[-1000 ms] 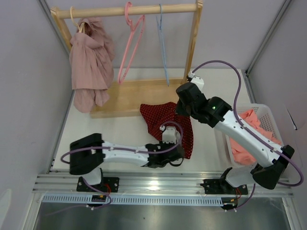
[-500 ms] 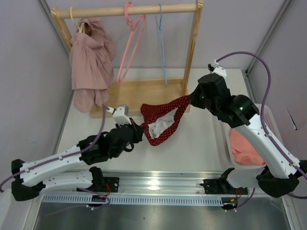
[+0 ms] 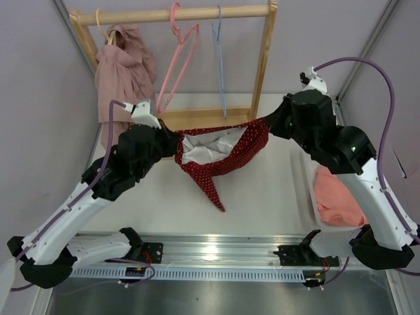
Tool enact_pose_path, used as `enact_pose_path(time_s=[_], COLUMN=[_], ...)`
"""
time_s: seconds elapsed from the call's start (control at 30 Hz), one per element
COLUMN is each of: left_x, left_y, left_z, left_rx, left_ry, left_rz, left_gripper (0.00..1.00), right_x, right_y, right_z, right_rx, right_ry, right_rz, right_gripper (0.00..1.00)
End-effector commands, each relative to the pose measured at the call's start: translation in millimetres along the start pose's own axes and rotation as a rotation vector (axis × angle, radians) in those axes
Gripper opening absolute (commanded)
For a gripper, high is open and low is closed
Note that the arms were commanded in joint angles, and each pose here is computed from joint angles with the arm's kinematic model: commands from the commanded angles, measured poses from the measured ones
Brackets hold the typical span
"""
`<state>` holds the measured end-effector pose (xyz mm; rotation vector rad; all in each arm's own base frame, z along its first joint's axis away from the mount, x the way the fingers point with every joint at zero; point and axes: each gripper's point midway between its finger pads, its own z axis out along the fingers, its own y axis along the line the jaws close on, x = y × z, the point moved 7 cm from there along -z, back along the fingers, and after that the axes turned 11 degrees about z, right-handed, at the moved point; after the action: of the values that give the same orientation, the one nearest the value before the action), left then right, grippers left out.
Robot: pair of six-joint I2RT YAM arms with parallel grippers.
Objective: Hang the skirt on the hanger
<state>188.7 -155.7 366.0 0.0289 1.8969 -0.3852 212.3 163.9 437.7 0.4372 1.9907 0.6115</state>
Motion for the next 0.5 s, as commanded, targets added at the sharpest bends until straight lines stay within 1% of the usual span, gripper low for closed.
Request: enact_pose_path(time_s=[0.0,0.1,0.2,0.23,0.27,0.3,0.33,0.37,0.4,0.47], left_x=[-27.4,-31.0,-19.2,-7.3,13.0,18.5,39.9,50.9,92.4,111.3], left_y=[-3.6,-14.4,-21.2,-20.4,-19.9,-20.1,-17.1,-16.9,-8.7,-10.8], left_z=[-1.8,7.9,20.7,25.2,31.0,30.0,36.6,38.2,44.0,47.4], left_rx=[0.049,0.089,0.124,0.126,0.148,0.167,0.168,0.181,0.192,0.225], left_ry=[-0.025,0.004,0.08,0.115,0.171,0.175,0.212,0.232,0.334,0.357], left_rz=[0.069,0.107,0.151,0.153,0.157,0.144,0.127,0.113,0.12,0.067], left_gripper=[0.0,0.0,0.0,0.0,0.0,0.0,0.0,0.0,0.0,0.0], right_x=[-29.5,-30.7,-24.1,-20.3,-8.3,-4.6,2.5,12.2,32.7,55.1], right_y=[2.9,2.3,-5.5,-9.2,-19.0,-25.4,-28.3,-34.0,-50.4,-60.3], right_z=[-17.5,-19.1,-16.9,-15.6,-6.5,-10.0,-6.7,-3.0,5.9,16.4], right_rx=[-0.007,-0.01,0.015,0.025,0.063,0.065,0.059,0.063,0.103,0.105], right_ry=[-0.105,-0.112,-0.103,-0.096,-0.073,-0.074,-0.059,-0.036,0.01,0.065], right_rz=[-0.016,-0.02,-0.023,-0.023,-0.036,-0.027,-0.006,-0.006,-0.02,0.009], right_gripper=[0.0,0.0,0.0,0.0,0.0,0.0,0.0,0.0,0.0,0.0])
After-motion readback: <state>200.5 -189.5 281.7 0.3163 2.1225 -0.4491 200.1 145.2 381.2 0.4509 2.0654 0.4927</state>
